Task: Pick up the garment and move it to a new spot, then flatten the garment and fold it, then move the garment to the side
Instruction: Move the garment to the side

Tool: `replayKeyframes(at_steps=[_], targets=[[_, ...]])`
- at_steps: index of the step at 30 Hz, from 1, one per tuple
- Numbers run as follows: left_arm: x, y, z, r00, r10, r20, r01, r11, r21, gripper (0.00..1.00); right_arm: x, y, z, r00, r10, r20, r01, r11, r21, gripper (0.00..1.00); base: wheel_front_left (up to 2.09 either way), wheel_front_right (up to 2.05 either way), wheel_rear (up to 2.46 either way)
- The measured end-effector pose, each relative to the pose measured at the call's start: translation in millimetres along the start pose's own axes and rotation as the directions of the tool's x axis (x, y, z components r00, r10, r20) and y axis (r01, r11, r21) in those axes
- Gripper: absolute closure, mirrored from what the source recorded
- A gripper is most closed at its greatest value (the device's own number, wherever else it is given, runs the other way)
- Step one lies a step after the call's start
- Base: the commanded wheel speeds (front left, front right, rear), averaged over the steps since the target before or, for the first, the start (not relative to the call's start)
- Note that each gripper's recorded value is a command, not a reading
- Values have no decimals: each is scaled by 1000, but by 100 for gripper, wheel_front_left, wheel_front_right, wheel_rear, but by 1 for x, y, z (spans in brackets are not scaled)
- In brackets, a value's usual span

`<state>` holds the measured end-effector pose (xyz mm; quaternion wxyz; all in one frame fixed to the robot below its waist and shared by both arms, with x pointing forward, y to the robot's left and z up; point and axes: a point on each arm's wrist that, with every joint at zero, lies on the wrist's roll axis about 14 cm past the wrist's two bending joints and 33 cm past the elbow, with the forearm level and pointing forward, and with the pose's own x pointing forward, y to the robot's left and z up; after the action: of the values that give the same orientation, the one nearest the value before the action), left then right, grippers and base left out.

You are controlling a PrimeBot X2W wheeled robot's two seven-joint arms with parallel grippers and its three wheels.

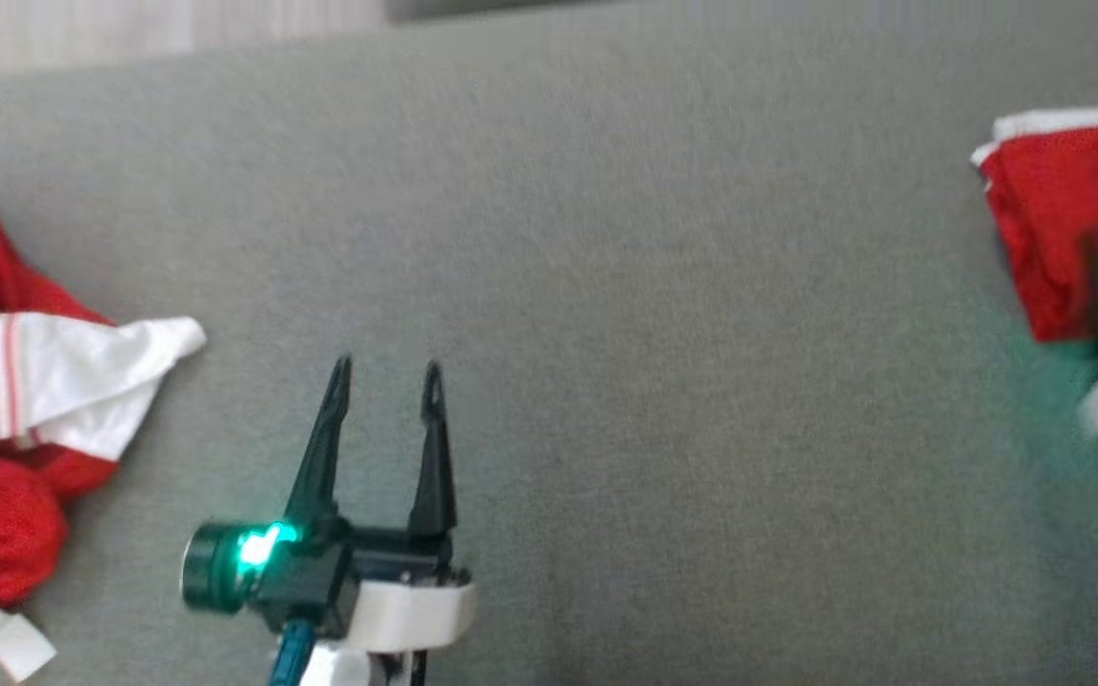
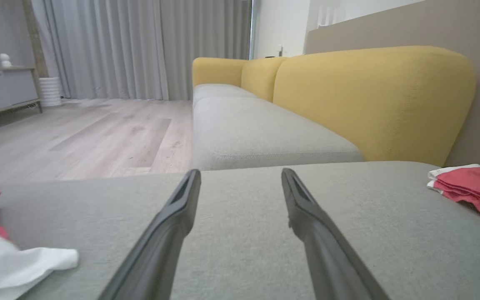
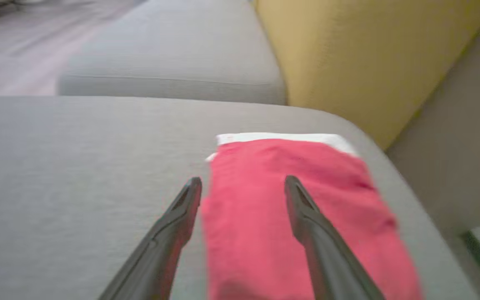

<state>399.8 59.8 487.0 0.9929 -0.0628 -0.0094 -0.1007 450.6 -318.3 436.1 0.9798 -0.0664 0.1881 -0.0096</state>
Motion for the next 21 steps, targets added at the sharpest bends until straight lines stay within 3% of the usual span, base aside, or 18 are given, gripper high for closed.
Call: replayKeyframes(at_steps=[7, 12, 21], targets=[[-39, 26, 21, 995, 92, 39, -93, 995, 22, 0, -45, 99, -11, 979, 182, 96, -190, 978, 87, 0, 0, 0, 0], [-75, 45, 24, 985, 165, 45, -166, 986, 15, 0, -78, 165, -10, 937, 285, 203, -311, 945, 106, 0, 0, 0, 0], [-121, 70, 28, 968, 239, 73, -242, 969, 41, 0, -123, 196, 33, 872, 286, 397, -332, 942, 52, 0, 0, 0, 0]])
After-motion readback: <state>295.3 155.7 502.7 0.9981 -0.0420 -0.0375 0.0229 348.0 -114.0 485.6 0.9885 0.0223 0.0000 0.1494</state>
